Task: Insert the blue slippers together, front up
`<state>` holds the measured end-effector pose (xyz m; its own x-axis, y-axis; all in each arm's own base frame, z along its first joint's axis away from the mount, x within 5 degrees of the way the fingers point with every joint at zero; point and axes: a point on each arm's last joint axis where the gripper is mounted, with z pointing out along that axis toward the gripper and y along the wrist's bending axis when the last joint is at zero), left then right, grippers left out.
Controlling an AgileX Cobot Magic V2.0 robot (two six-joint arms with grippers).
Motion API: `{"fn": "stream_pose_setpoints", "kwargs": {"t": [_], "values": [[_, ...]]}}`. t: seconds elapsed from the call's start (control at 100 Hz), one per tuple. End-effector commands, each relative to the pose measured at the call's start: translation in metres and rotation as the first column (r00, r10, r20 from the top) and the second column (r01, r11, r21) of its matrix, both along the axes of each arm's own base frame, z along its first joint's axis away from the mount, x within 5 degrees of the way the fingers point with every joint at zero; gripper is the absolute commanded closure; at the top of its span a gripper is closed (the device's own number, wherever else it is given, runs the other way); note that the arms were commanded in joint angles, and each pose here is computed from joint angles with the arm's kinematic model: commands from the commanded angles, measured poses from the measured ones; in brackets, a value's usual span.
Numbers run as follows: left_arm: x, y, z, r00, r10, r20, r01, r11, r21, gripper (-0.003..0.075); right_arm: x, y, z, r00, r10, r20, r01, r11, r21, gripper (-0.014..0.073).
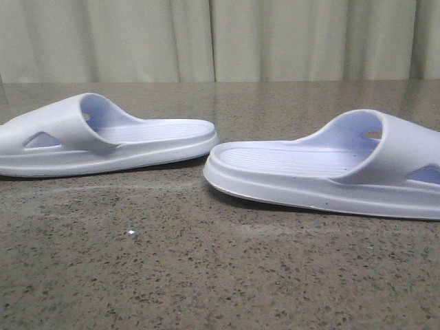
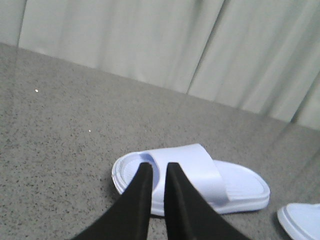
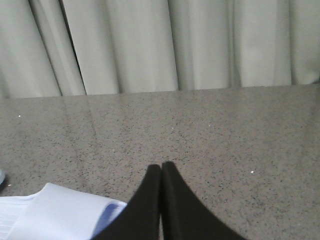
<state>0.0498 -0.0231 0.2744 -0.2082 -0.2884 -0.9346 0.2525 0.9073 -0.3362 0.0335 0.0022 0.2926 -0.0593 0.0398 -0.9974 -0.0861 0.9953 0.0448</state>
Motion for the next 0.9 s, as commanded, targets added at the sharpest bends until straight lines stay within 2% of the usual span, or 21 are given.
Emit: {"fn": "stream_pose_setpoints", "kwargs": {"t": [0.0, 0.15, 0.36, 0.41, 0.48, 0.6, 0.65, 0.7, 0.89], "values": [[0.006, -0.001, 0.025, 1.000, -0.006, -0.008, 0.006, 1.000, 0.016, 0.0705, 0.001, 0.001, 0.023, 1.000, 0.010, 0.011, -0.010, 1.000, 0.021, 0.0701], [0.016, -0.004, 0.047, 0.999, -0.019, -0.044, 0.020, 0.999, 0.034, 0.0704, 0.007, 0.002, 0.031, 0.999, 0.016, -0.042, -0.014, 0.999, 0.029, 0.0701], [0.022, -0.004, 0.048, 0.998, -0.020, -0.067, 0.023, 0.999, 0.041, 0.0690, 0.011, 0.003, 0.030, 0.998, 0.016, -0.060, -0.015, 0.999, 0.029, 0.0679], [0.022, -0.004, 0.048, 0.998, -0.020, -0.067, 0.023, 0.999, 0.041, 0.0654, 0.011, 0.003, 0.030, 0.998, 0.019, -0.061, -0.017, 0.999, 0.035, 0.0636], [0.022, -0.005, 0.048, 0.997, -0.021, -0.068, 0.024, 0.999, 0.037, 0.0566, 0.011, 0.004, 0.030, 0.998, 0.027, -0.060, -0.023, 0.998, 0.051, 0.0538], [0.022, -0.005, 0.049, 0.997, -0.028, -0.070, 0.029, 0.999, 0.014, 0.0354, 0.011, 0.004, 0.030, 0.998, 0.032, -0.059, -0.028, 0.998, 0.063, 0.0300], [0.022, -0.006, 0.049, 0.997, -0.034, -0.071, 0.033, 0.999, -0.005, 0.0259, 0.011, 0.004, 0.031, 0.998, 0.032, -0.050, -0.029, 0.998, 0.064, 0.0225], [0.022, -0.006, 0.049, 0.997, -0.036, -0.071, 0.035, 0.999, -0.012, 0.0204, 0.011, 0.004, 0.032, 0.999, 0.032, -0.040, -0.029, 0.997, 0.065, 0.0180], [0.022, -0.006, 0.048, 0.997, -0.029, -0.073, 0.026, 0.999, -0.033, 0.0190, 0.012, 0.004, 0.034, 0.999, 0.031, -0.014, -0.030, 0.997, 0.067, 0.0171]]}}
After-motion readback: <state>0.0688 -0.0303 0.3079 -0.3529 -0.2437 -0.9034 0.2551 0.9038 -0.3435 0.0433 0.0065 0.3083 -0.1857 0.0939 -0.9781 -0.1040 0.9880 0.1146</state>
